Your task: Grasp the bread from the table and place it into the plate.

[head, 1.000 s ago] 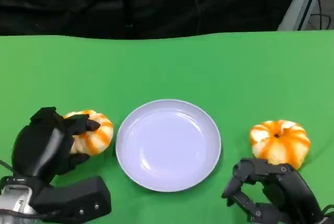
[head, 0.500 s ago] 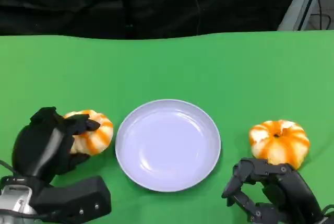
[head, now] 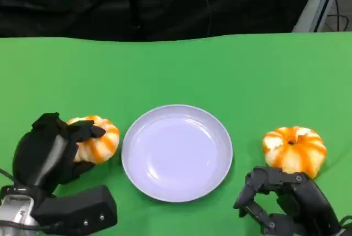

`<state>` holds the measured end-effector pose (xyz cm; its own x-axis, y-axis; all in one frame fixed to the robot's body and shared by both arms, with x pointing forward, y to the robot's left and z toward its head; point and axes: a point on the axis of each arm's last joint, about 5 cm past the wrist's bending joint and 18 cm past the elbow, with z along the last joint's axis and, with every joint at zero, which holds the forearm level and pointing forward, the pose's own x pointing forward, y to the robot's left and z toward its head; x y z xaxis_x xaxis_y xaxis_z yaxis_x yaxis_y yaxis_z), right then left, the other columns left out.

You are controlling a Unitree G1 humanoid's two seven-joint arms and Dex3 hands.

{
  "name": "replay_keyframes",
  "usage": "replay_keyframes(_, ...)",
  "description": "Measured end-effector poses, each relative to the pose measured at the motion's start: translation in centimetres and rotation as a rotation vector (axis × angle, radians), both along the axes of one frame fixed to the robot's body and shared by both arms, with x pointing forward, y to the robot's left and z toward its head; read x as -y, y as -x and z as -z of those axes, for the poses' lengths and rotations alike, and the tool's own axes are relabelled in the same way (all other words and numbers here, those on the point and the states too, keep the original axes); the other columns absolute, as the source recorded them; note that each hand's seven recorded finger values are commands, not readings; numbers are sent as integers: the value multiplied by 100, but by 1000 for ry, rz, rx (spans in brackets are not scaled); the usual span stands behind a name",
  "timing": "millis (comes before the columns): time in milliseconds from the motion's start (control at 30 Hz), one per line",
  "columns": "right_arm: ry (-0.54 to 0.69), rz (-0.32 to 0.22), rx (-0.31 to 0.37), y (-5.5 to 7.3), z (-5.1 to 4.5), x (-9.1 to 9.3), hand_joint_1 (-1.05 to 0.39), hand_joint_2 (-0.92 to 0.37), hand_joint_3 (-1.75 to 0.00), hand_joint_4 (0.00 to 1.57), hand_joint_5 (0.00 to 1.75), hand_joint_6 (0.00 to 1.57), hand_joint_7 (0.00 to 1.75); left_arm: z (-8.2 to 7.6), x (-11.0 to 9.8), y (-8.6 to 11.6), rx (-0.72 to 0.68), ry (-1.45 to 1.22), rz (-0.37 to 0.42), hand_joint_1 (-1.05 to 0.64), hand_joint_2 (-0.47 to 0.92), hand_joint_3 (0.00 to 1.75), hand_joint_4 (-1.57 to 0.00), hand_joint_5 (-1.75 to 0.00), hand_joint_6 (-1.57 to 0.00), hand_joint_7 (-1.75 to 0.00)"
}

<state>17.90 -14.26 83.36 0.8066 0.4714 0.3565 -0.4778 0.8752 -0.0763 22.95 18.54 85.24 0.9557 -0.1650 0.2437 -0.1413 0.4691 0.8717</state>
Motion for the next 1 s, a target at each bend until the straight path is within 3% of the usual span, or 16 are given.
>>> replay_keyframes(1000, 0, 0, 0, 0, 0, 0, -11, -68, -75, 76, 150, 86, 107, 0, 0, 0, 0, 0, 0, -4, 92, 2, -61, -145, -101, -55)
